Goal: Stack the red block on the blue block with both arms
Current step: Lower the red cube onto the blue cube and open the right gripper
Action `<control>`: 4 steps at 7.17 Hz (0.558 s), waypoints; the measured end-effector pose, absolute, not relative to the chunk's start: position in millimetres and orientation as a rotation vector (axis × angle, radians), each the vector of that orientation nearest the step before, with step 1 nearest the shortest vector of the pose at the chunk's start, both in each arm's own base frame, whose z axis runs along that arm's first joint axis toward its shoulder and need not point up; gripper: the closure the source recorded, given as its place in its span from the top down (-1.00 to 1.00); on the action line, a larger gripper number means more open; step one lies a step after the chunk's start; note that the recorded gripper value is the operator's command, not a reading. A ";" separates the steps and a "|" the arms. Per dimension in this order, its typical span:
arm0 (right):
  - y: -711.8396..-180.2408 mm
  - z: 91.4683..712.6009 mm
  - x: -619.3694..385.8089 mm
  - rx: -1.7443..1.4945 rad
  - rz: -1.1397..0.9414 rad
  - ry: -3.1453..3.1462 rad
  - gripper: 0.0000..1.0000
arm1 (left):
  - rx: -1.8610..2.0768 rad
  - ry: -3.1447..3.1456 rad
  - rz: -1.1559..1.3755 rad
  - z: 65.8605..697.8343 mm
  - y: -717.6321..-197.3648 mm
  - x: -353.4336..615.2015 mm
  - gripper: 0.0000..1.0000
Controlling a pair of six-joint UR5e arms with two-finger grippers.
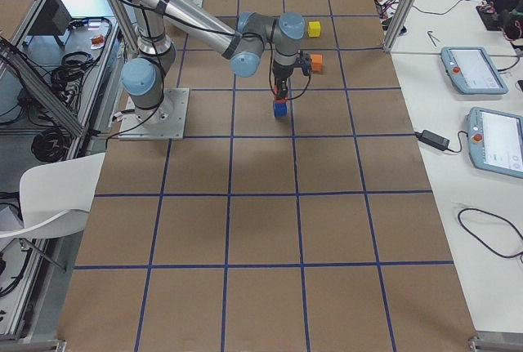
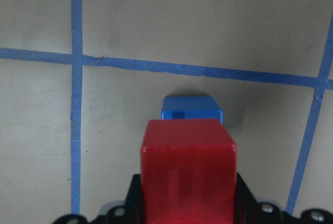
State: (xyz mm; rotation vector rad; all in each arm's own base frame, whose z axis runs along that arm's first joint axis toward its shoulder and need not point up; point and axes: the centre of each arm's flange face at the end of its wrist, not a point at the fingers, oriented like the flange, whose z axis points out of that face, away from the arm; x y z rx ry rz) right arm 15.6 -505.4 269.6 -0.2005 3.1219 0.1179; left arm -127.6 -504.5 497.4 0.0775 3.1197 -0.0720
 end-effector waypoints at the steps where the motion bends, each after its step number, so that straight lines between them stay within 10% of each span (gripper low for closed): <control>1: -505.5 268.0 15.3 -0.215 0.121 3.120 -1.00 | 0.075 3.120 -0.072 497.3 -504.6 -127.7 1.00; 4: -507.2 263.8 13.0 -0.223 0.125 3.131 -1.00 | 0.075 3.121 -0.072 497.2 -504.7 -127.7 1.00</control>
